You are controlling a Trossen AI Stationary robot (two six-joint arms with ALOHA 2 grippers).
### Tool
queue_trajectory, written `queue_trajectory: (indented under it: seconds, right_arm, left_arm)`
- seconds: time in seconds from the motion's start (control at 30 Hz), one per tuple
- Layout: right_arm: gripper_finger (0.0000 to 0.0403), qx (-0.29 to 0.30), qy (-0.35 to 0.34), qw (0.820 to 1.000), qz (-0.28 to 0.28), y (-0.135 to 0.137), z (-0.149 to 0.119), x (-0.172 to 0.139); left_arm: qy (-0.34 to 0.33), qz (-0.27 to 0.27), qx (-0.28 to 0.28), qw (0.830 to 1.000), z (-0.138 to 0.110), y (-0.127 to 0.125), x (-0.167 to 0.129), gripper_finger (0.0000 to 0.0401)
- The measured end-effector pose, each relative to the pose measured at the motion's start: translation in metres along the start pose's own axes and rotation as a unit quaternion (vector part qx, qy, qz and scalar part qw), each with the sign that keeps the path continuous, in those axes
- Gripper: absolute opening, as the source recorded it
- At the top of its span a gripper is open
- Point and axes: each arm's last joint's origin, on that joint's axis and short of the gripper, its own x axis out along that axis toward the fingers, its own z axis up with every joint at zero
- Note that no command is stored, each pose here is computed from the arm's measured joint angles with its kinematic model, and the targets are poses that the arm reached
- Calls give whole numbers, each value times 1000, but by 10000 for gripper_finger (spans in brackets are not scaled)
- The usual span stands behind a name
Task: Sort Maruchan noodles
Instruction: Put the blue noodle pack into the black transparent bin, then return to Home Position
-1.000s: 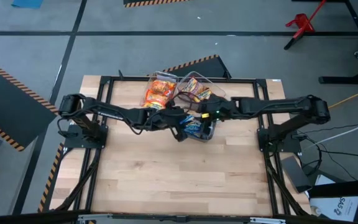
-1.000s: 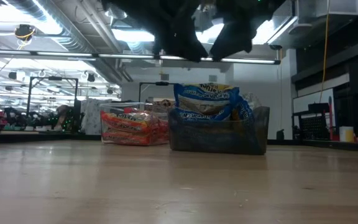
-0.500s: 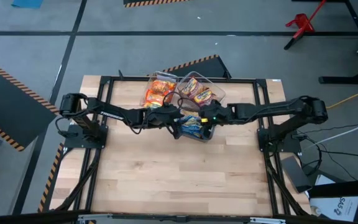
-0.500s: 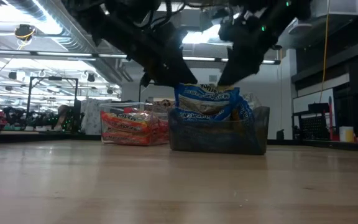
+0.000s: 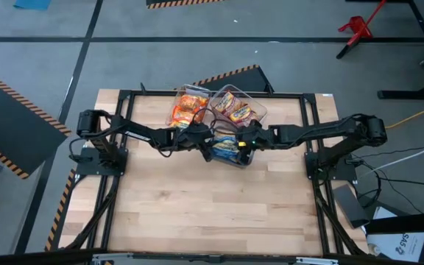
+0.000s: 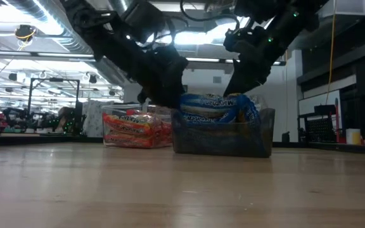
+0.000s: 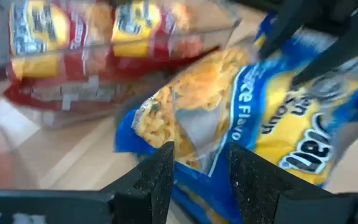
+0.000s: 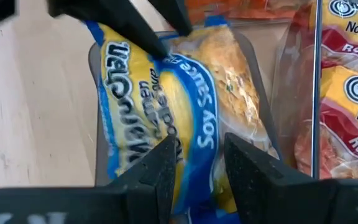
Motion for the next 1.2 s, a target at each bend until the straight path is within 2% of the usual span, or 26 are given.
queue_trajectory:
  seconds: [0.17,0.37,0.5,0.63,0.7,0.8,0.87,1.0,1.13,1.2]
  right_arm:
    - [121,2,-17,1000,3,0,9,-10]
    - [121,2,-85,996,19,-2,40,-47]
    - [121,1,-149,988,41,-6,57,-85]
    - [121,-51,-199,975,79,-15,61,-133]
    - [121,-54,-220,971,81,-21,60,-159]
    - [121,-41,-252,965,55,-33,54,-191]
    - [122,-33,-278,959,38,-40,47,-209]
    - [122,-14,-329,943,53,-51,27,-236]
    - [122,16,-399,914,69,-66,-12,-257]
    - [122,41,-417,905,74,-72,-36,-257]
  left_arm:
    - [6,3,-4,1000,0,3,0,141]
    - [-48,-33,-21,998,31,1,-28,141]
    - [-85,-75,-32,993,55,2,-59,141]
    - [-152,-115,-39,981,82,7,-102,141]
    - [-197,-118,-36,973,95,11,-126,141]
    - [-253,-115,-28,960,109,18,-159,141]
    - [-268,-124,-12,955,112,23,-178,141]
    - [-291,-178,29,940,113,32,-209,141]
    - [-298,-173,13,939,93,49,-226,141]
    - [-305,-167,-5,938,79,58,-233,141]
